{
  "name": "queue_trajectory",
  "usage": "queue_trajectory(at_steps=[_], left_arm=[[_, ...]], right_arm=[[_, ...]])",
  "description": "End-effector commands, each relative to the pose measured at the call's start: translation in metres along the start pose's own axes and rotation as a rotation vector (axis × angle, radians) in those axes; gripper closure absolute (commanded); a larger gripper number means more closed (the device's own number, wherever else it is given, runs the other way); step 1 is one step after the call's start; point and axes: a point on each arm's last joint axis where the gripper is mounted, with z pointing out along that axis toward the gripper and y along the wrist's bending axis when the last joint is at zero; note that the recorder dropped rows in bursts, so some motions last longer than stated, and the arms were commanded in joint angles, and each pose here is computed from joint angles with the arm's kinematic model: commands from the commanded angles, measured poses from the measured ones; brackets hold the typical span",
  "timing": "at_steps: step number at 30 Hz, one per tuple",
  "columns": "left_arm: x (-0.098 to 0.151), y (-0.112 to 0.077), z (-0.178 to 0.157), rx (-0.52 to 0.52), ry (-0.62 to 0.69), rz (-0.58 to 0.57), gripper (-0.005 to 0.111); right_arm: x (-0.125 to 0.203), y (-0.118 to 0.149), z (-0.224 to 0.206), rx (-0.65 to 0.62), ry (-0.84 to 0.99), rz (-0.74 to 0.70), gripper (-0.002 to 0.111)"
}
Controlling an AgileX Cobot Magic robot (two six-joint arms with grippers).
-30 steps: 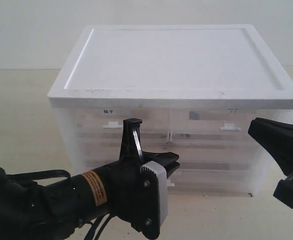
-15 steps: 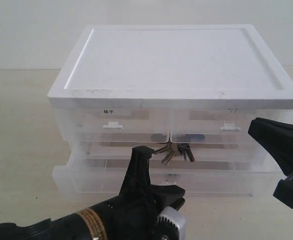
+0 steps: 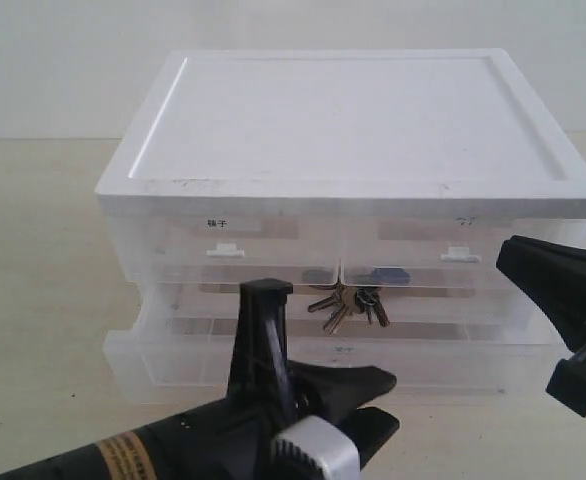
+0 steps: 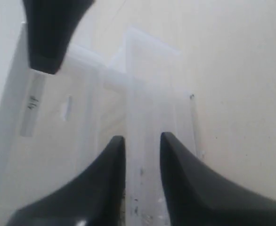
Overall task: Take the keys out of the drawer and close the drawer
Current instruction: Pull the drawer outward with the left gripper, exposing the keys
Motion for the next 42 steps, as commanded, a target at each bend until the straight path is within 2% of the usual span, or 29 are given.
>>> queue_trajectory(at_steps=[1,4,6,17,21,24,31,37,42], left_arm=[[-0.002,0.012,-0.009,-0.061,0.008,-0.155,0.063],[0.003,0.018,-0.005,-0.069,0.074,-0.244,0.059],[0.010,0.017,0.001,-0.003,0.118,-0.243,0.059],[0.035,0.016,0.014,0.003,0.210,-0.234,0.059],[0.044,0.011,0.020,0.023,0.248,-0.226,0.060],[0.047,0.006,0.023,0.044,0.251,-0.198,0.066],[0.048,0.003,0.025,0.058,0.251,-0.181,0.101],[0.046,-0.002,0.022,0.144,0.254,-0.153,0.102],[0.036,0.002,0.009,0.225,0.222,-0.159,0.102]], right_arm=[[-0.001,0.000,0.001,-0.001,-0.002,-0.009,0.109],[-0.001,0.000,0.001,-0.001,-0.002,-0.009,0.109],[-0.001,0.000,0.001,-0.001,-0.002,-0.009,0.109],[-0.001,0.000,0.001,-0.001,-0.002,-0.009,0.109],[-0.001,0.000,0.001,-0.001,-0.002,-0.009,0.109],[-0.001,0.000,0.001,-0.001,-0.002,-0.009,0.109],[-0.001,0.000,0.001,-0.001,-0.002,-0.009,0.109],[-0.001,0.000,0.001,-0.001,-0.002,-0.009,0.109],[-0.001,-0.001,0.001,0.000,-0.001,-0.009,0.109]])
